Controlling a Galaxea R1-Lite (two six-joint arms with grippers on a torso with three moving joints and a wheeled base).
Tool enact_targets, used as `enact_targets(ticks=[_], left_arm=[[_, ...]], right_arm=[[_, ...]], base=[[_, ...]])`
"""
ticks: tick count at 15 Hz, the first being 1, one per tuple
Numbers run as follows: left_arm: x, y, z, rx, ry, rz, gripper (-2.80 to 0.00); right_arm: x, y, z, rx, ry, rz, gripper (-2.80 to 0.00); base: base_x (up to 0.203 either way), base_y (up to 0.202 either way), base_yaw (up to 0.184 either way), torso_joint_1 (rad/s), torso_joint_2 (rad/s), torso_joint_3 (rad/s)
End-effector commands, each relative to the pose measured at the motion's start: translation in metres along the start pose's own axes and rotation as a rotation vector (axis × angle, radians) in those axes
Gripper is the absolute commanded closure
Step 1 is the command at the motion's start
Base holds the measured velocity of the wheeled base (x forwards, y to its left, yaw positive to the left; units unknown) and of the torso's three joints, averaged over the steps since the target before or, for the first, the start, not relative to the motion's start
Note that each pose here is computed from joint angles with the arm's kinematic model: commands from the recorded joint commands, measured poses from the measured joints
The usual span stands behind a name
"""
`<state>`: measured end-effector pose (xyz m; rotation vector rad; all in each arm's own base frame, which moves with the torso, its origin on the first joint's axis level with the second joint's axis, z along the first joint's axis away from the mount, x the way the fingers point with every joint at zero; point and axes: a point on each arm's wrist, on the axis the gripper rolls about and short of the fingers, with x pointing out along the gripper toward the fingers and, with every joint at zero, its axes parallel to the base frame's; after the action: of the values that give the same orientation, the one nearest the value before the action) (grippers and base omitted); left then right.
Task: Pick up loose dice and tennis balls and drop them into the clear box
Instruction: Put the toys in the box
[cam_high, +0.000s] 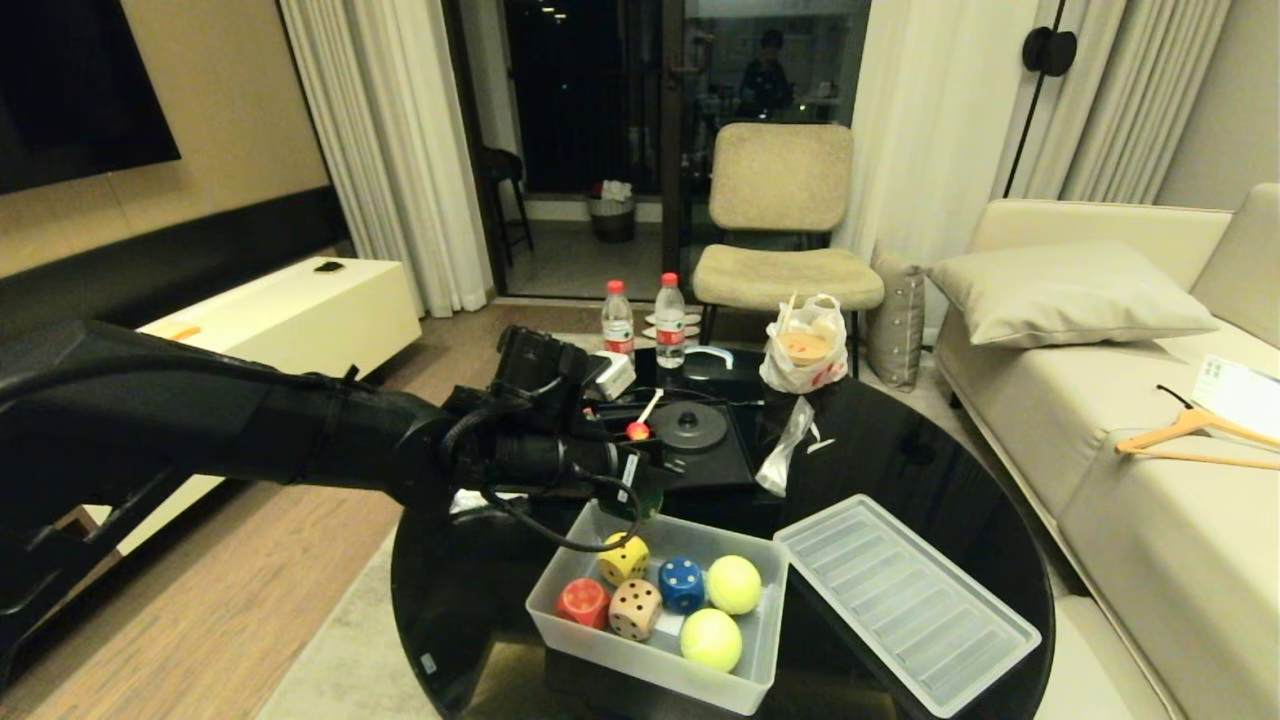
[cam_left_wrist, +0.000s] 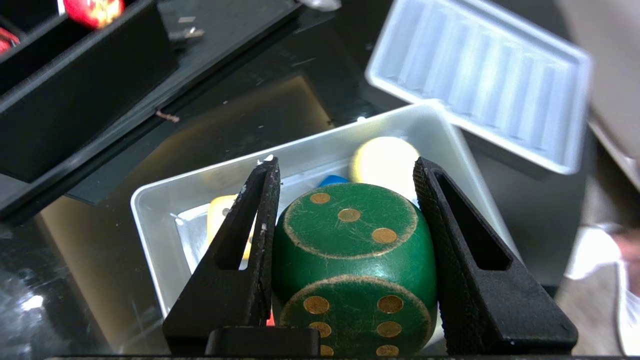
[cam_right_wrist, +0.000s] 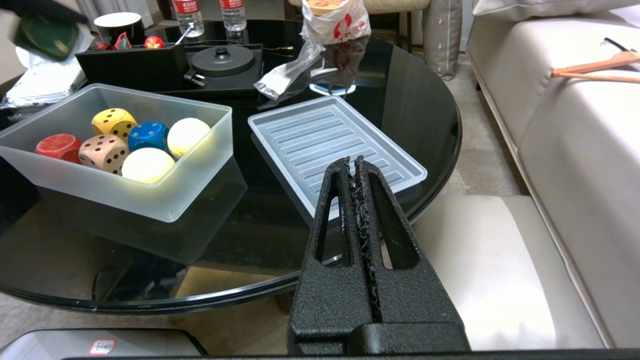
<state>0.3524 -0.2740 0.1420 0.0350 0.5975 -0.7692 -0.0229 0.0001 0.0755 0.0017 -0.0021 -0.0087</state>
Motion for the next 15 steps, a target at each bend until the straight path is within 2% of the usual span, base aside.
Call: enact_targets(ticks=[1, 5, 15], left_arm=[[0.027, 0.006, -0.020, -0.007, 0.033, 0.018, 0.00], [0.048, -0.001, -0.033, 0.006, 0.015, 0.045, 0.00], [0.055, -0.016, -0.058, 0.019, 0.088, 0.042, 0.00]], right_arm=[[0.000, 0.000, 0.000, 0.000, 0.001, 0.001, 0.00], [0.000, 0.000, 0.000, 0.000, 0.001, 0.001, 0.00], [0.000, 0.000, 0.000, 0.000, 0.001, 0.001, 0.00]], base=[[0.000, 0.000, 0.000, 0.000, 0.00, 0.000], [0.000, 0.000, 0.000, 0.000, 0.00, 0.000], [0.000, 0.000, 0.000, 0.000, 0.00, 0.000]])
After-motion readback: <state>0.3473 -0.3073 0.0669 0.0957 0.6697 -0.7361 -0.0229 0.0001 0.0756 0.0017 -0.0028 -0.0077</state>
